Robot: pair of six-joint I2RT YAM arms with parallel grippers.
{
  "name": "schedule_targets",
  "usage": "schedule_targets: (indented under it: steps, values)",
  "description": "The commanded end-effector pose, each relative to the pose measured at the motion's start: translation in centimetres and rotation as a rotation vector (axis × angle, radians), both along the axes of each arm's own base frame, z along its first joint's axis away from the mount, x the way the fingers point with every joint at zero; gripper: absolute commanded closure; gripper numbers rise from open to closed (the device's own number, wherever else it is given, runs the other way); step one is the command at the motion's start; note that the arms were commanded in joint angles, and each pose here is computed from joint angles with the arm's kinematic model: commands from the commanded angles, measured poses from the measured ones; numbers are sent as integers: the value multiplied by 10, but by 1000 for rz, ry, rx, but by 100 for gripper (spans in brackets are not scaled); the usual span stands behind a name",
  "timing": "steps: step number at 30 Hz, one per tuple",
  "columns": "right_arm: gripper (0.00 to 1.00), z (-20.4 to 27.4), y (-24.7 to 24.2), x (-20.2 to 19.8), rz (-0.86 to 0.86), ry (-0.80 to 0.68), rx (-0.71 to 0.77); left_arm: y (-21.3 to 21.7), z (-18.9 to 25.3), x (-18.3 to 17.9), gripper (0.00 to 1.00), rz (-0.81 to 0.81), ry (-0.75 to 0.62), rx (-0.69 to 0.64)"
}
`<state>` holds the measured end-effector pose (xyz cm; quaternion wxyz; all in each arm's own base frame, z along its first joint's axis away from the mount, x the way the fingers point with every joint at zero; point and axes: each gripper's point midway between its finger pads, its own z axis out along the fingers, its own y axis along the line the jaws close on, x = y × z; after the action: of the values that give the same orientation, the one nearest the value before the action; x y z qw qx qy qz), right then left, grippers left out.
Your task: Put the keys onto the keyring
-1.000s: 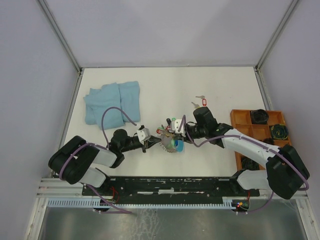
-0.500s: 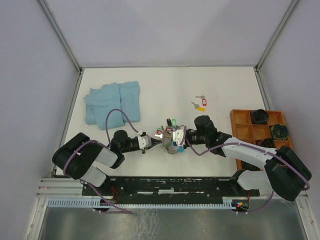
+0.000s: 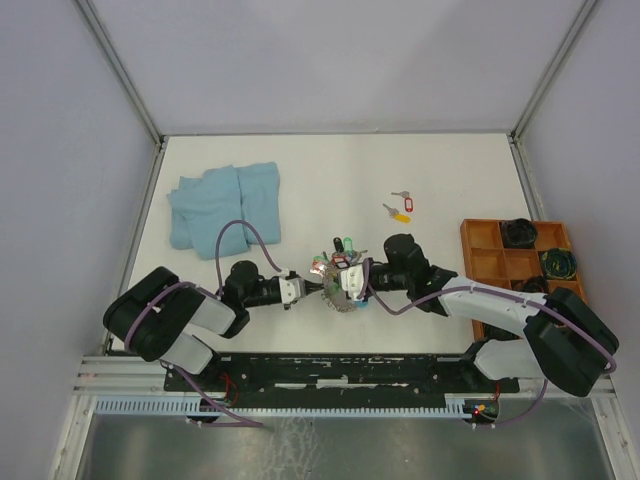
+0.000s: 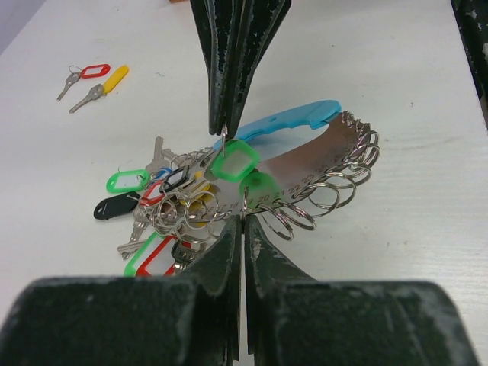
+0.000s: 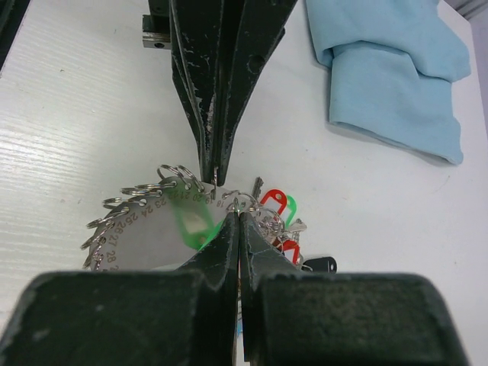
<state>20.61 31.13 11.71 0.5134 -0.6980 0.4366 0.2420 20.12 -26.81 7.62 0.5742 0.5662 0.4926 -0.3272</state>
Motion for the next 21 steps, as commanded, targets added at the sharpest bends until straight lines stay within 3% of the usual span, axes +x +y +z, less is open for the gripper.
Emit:
schedule_targets:
  steps: [1, 21]
  values:
    - [99, -1, 4, -3, 24, -30, -12, -3, 18, 4, 97, -12, -111, -25]
    - [99, -16, 8, -1, 2, -21, -26, -5, 20, 2, 97, -25, -101, -45]
